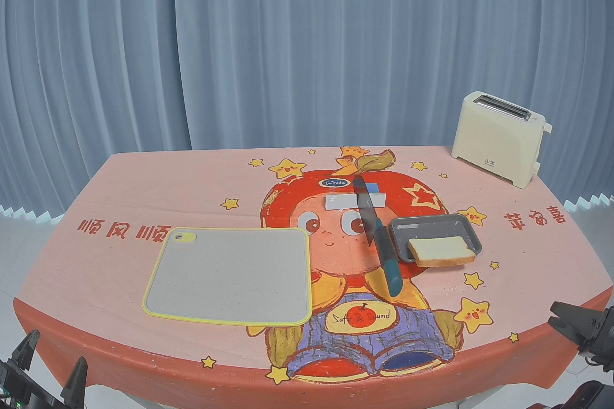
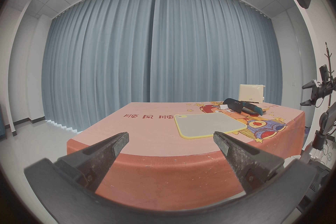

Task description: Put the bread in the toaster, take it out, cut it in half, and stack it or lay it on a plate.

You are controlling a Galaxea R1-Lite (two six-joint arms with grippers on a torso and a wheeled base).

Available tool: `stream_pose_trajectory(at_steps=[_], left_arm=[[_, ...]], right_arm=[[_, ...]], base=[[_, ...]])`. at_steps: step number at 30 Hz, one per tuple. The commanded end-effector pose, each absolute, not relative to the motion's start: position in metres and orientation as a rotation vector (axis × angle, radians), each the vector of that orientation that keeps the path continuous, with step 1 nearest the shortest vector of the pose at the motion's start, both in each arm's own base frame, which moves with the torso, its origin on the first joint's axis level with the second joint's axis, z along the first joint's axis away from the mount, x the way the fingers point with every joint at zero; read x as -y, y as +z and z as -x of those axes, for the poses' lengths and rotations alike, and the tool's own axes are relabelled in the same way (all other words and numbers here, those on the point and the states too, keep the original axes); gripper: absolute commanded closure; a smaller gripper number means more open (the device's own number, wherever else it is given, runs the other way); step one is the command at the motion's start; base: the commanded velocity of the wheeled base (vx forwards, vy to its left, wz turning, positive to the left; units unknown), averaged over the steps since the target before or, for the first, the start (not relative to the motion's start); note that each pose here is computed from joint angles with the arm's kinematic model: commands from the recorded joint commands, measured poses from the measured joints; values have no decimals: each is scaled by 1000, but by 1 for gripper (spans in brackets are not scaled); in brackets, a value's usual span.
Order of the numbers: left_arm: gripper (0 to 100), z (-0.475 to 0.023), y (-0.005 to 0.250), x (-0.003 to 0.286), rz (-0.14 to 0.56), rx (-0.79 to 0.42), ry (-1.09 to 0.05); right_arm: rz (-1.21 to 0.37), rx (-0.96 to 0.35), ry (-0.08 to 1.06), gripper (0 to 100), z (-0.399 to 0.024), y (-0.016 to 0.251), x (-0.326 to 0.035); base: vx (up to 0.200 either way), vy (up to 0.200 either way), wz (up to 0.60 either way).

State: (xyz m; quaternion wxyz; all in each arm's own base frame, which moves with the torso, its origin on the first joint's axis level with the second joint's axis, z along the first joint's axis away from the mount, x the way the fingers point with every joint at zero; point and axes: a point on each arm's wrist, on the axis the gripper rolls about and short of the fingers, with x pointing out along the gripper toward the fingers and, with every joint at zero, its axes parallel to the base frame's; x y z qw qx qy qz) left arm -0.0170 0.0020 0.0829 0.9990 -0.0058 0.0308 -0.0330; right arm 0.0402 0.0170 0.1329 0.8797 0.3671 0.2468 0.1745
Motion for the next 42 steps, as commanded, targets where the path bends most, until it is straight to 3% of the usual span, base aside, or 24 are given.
stream_pose_trajectory(at_steps=[1, 11, 31, 42], left_arm=[[0, 16, 78, -2, 11, -80, -65], [0, 16, 78, -2, 11, -80, -65], [0, 16, 78, -2, 11, -80, -65], [0, 16, 78, -2, 11, -80, -65]], right_arm=[[-834, -568, 415, 0, -39, 132, -20], [-932, -658, 415, 0, -37, 122, -22], [-933, -686, 401, 0, -40, 120, -23], [-1033, -666, 386, 0, -51, 129, -27]], base=[[0, 0, 0], [0, 0, 0], [0, 0, 0], [0, 0, 0]])
